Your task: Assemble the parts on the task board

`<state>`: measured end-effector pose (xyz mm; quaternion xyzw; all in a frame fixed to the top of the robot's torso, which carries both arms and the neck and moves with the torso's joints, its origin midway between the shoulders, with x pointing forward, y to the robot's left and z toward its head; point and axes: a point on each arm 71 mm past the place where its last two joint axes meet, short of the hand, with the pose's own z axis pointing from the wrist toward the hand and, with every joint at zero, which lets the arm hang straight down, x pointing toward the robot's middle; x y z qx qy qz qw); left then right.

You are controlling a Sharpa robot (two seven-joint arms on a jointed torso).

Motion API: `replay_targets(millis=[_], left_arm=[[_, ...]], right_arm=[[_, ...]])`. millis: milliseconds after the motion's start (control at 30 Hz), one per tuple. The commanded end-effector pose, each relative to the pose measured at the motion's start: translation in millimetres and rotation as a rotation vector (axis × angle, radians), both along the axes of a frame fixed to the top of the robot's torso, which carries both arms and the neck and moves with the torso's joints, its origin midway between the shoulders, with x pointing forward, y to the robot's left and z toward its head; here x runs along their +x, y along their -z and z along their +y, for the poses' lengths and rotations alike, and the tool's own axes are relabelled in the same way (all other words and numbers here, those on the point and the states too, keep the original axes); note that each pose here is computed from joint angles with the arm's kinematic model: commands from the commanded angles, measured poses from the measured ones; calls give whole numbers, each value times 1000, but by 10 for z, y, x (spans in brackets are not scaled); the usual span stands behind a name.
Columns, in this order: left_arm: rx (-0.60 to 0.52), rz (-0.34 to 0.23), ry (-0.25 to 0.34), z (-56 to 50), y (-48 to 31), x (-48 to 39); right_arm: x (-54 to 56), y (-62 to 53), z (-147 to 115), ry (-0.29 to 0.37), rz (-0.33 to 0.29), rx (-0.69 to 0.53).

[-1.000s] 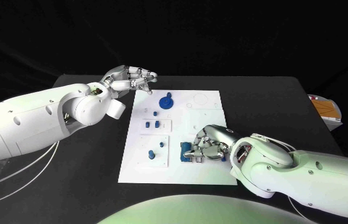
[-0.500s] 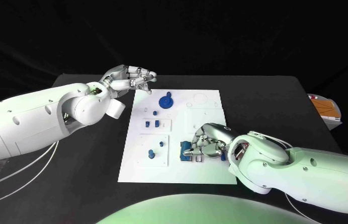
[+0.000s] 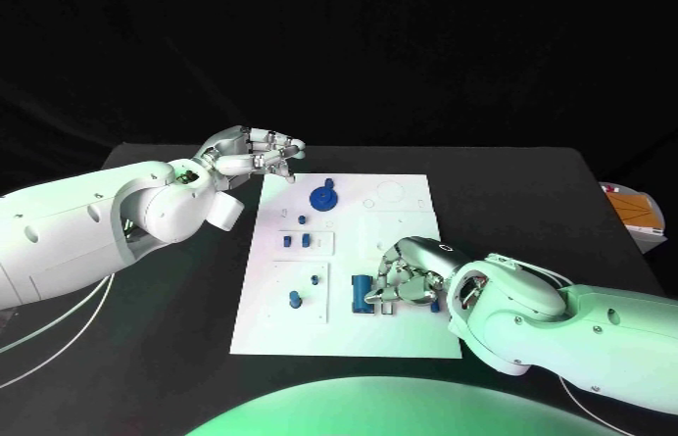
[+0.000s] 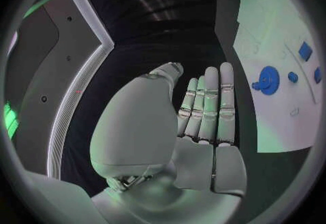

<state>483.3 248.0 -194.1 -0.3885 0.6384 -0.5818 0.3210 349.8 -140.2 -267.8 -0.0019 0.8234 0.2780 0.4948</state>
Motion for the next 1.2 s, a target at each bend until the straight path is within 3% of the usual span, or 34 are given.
replay_targets(millis=[33,433,800,1000,1200], left_arm=[[-13,1,12,-14,-9,-5],[-11,1,8,-1,-5,0],[-12,-2,6,9,-6,-11],[-12,-4,6,10,-3,-19],[-12,-2,7,5,9,-20]], right_arm=[[-4,3,-26,-1,-20,-27],[-19,-51,-112,21,-44,21],[8,-151,-620,115,-76,-2],[-36,-148,-920,164,-80,-62],[-102,-104,-1020,178,-66,-101]])
